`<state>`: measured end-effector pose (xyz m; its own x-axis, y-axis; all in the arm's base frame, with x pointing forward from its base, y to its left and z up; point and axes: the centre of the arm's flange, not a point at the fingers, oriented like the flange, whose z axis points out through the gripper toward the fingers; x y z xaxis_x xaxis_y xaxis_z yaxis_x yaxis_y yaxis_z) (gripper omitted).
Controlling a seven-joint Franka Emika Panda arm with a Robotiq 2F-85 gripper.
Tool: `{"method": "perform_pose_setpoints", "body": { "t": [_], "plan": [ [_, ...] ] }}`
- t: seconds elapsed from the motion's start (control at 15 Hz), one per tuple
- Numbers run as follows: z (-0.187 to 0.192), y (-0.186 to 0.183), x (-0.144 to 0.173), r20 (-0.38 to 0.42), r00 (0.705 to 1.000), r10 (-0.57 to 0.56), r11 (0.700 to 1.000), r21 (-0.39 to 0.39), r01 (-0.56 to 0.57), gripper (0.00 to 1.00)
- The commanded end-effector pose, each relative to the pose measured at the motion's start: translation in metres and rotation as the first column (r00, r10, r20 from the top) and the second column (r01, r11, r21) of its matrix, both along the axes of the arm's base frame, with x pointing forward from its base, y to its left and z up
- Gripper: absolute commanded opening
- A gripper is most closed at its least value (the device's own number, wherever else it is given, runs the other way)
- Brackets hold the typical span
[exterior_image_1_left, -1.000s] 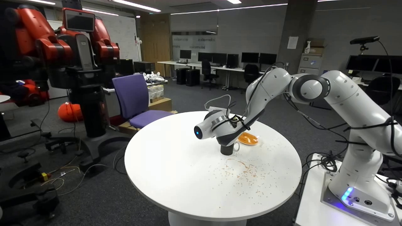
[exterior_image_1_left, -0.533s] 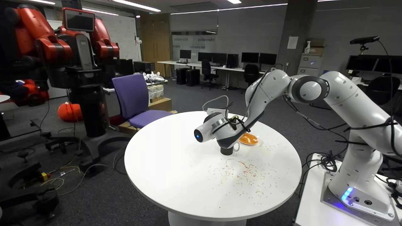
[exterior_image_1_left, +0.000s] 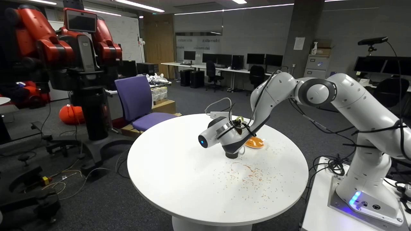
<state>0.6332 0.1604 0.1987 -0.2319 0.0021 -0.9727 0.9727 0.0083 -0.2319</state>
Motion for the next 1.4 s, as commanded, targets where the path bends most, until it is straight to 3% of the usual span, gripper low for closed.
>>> {"method": "perform_pose_setpoints", "body": {
  "t": [0.0, 1.33],
  "plan": [
    [0.009, 0.002, 0.006, -0.029, 1.0, 0.003, 0.996, -0.09, -0.006, 0.05],
    [0.006, 0.013, 0.0, -0.134, 0.99, 0.037, 0.971, -0.231, -0.067, 0.05]
  ]
}}
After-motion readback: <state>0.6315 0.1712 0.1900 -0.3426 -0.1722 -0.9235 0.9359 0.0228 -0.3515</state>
